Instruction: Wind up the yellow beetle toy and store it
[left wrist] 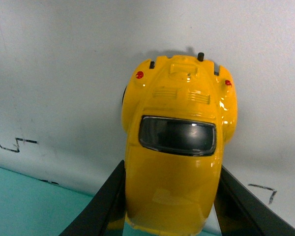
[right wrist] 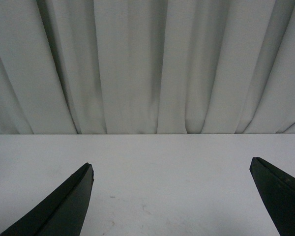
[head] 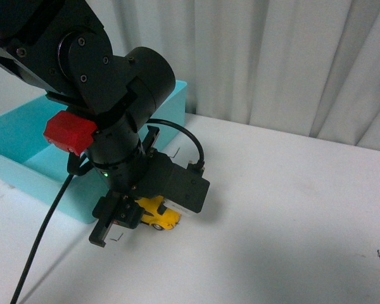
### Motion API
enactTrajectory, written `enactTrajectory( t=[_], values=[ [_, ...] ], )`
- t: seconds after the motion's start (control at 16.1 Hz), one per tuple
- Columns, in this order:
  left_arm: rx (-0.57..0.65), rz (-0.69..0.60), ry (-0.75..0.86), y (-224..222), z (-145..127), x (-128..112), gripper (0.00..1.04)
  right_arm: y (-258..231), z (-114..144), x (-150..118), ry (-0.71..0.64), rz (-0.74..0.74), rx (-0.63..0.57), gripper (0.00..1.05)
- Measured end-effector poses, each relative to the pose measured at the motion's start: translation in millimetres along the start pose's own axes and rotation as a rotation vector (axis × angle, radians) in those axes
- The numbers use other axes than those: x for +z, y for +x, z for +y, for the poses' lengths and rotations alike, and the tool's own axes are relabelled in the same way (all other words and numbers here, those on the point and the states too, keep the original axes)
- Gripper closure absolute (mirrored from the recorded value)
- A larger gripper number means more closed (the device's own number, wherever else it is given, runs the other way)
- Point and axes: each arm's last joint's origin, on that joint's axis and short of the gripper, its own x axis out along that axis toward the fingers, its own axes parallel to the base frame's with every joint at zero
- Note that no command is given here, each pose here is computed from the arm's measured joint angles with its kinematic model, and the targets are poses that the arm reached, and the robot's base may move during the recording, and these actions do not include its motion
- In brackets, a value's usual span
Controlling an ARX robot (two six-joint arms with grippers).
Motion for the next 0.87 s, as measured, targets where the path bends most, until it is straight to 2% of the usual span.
enactTrajectory(
  t=[0.06, 0.12, 0.19, 0.25, 0.31, 0.43, 0.5, 0.56, 0.68, 0.87],
  values=[
    [0.001, -0.004, 0.009, -2, 1, 1, 0.64, 0, 0, 0, 0.0, 0.0, 0.0, 0.07],
    [-0.057, -0.077, 0.1, -12, -4, 13, 0.64, 0, 0, 0, 0.0, 0.0, 0.0, 0.07],
    [-0.021, -0.273, 0.083, -58, 10, 36, 0.64, 0, 0, 0, 0.0, 0.0, 0.0, 0.07],
    [0.137, -0.518, -0.068, -120, 46, 32, 0.64, 0, 0, 0, 0.0, 0.0, 0.0, 0.07],
    [0.361, -0.694, -0.325, -169, 89, -11, 0.64, 0, 0, 0, 0.0, 0.0, 0.0, 0.07],
    [0.459, -0.662, -0.556, -174, 105, -47, 0.64, 0, 0, 0, 0.0, 0.0, 0.0, 0.07],
    [0.47, -0.619, -0.678, -169, 110, -65, 0.64, 0, 0, 0, 0.0, 0.0, 0.0, 0.07],
    [0.471, -0.538, -0.816, -156, 114, -86, 0.64, 0, 0, 0, 0.0, 0.0, 0.0, 0.07],
    [0.437, -0.392, -0.991, -126, 111, -115, 0.64, 0, 0, 0, 0.0, 0.0, 0.0, 0.07],
    [0.427, -0.174, -1.179, -78, 103, -147, 0.64, 0, 0, 0, 0.0, 0.0, 0.0, 0.07]
  ],
)
